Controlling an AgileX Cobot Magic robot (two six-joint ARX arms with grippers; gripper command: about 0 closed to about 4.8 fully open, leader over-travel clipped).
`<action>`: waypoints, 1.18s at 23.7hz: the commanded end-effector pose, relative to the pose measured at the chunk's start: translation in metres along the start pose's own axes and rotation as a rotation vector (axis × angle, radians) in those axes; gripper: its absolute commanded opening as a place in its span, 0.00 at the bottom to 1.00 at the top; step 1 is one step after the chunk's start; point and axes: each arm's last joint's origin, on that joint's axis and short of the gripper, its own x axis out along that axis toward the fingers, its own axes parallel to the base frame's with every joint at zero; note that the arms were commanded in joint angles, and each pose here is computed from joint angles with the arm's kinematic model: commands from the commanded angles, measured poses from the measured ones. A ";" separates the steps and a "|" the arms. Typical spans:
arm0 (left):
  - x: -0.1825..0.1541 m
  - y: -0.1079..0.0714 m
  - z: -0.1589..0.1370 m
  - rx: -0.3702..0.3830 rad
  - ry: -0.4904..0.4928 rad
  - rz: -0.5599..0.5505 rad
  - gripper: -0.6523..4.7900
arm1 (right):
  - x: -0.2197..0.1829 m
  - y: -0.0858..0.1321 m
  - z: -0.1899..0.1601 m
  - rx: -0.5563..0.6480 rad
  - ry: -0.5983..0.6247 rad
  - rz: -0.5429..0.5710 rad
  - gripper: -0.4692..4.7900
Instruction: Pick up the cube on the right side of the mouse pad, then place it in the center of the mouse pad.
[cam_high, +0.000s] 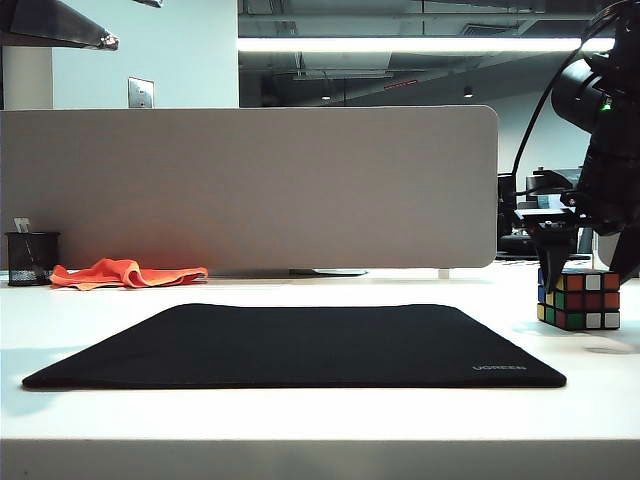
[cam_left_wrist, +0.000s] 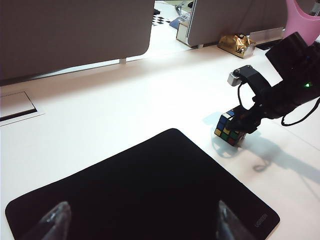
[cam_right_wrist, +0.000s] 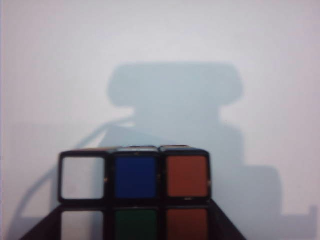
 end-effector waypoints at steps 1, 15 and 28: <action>0.000 -0.001 0.002 0.009 -0.008 -0.007 0.80 | -0.002 0.000 0.003 0.003 -0.020 0.001 0.75; 0.000 -0.001 0.001 0.007 -0.002 -0.007 0.80 | -0.042 -0.003 0.013 0.013 -0.135 0.001 0.75; 0.000 -0.001 0.001 0.009 0.000 -0.007 0.80 | -0.162 0.053 0.038 -0.126 -0.391 0.256 0.75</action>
